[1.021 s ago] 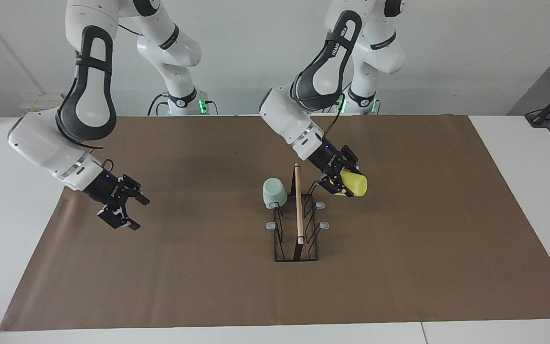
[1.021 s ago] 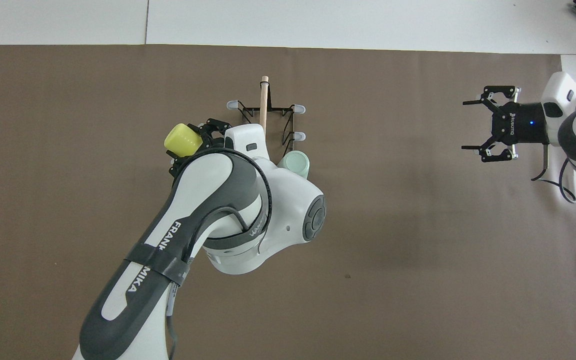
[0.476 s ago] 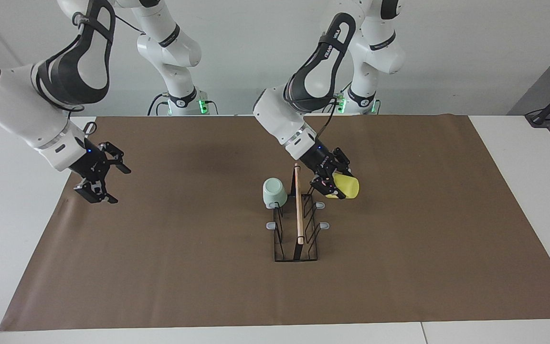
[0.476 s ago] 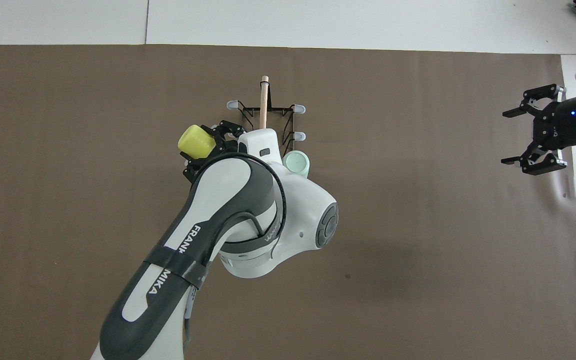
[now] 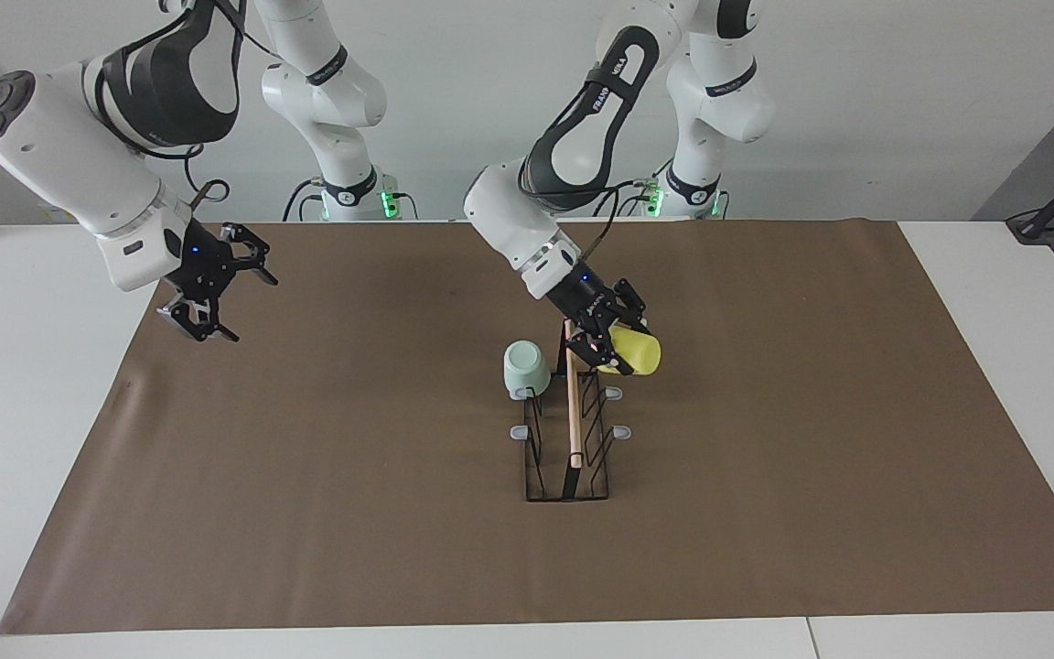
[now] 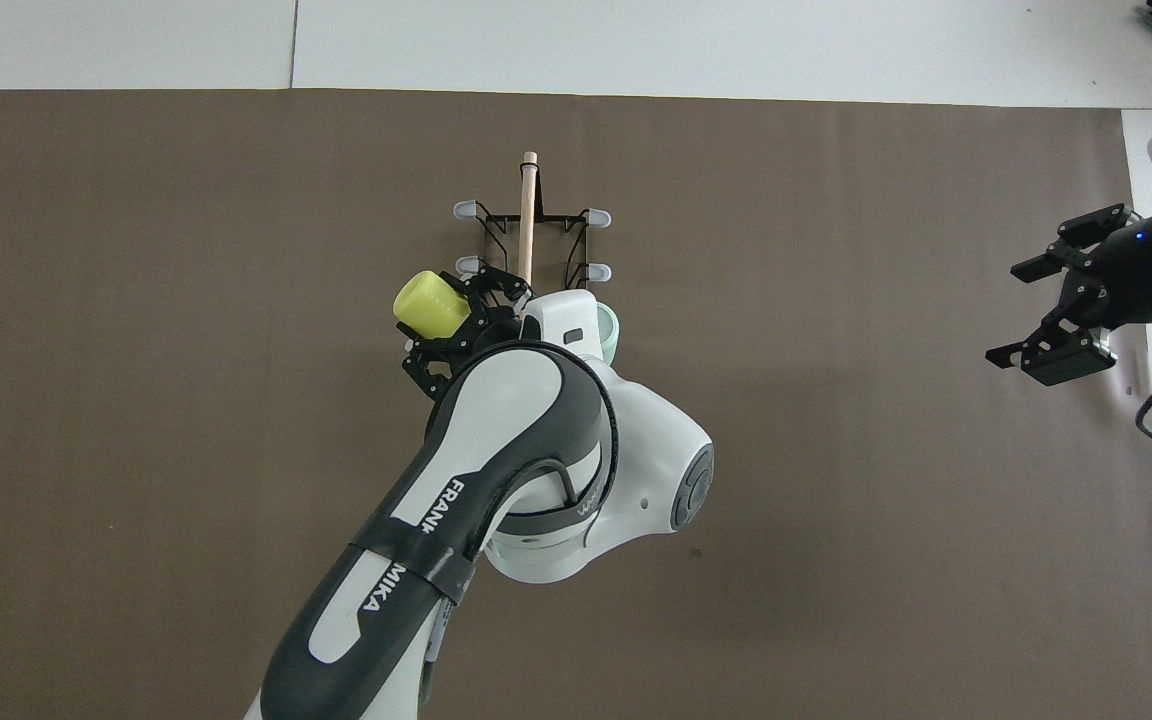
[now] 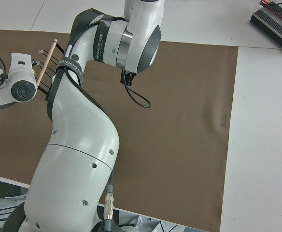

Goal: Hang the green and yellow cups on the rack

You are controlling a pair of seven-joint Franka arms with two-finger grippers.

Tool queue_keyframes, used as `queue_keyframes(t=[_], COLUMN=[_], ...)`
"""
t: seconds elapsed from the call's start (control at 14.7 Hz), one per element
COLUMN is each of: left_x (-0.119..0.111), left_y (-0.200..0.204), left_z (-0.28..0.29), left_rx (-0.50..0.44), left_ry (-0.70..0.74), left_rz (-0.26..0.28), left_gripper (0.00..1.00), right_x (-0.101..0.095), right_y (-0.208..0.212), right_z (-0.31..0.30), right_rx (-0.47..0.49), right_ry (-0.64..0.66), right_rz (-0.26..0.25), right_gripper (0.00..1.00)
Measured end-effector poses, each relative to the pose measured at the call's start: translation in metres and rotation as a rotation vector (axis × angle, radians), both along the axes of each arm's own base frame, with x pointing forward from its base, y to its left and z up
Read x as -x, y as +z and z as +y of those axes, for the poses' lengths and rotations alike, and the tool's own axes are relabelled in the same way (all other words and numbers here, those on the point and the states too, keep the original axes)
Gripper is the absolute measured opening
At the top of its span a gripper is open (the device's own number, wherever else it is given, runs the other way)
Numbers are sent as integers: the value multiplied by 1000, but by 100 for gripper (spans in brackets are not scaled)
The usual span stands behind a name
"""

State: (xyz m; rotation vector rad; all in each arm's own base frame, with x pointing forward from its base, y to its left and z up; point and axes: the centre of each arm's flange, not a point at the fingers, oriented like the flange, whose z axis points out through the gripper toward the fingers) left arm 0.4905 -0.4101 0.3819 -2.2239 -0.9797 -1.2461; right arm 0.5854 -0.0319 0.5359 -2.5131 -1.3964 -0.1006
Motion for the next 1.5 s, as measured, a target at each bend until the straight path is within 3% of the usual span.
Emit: queue_keyframes(t=[0.27, 0.54, 0.75, 1.02, 1.16, 1.5], left_x=[9, 9, 6, -6, -20, -74], left_y=[-2, -2, 9, 40, 70, 147], left_z=[-9, -9, -9, -12, -2, 67], left_rx=[3, 13, 12, 56, 112, 300], left_ry=[-6, 6, 26, 37, 53, 24], left_rz=[5, 10, -6, -42, -10, 153], left_gripper=[67, 100, 100, 100, 100, 100], right_x=[5, 25, 41, 46, 43, 39], right_y=[4, 26, 43, 45, 41, 41], right_z=[16, 70, 87, 78, 74, 53], right_rx=[22, 157, 206, 214, 209, 232], right_ry=[-231, -464, -592, -634, -646, -723], right_rz=[91, 179, 211, 228, 218, 185], right_gripper=[100, 100, 100, 100, 100, 100])
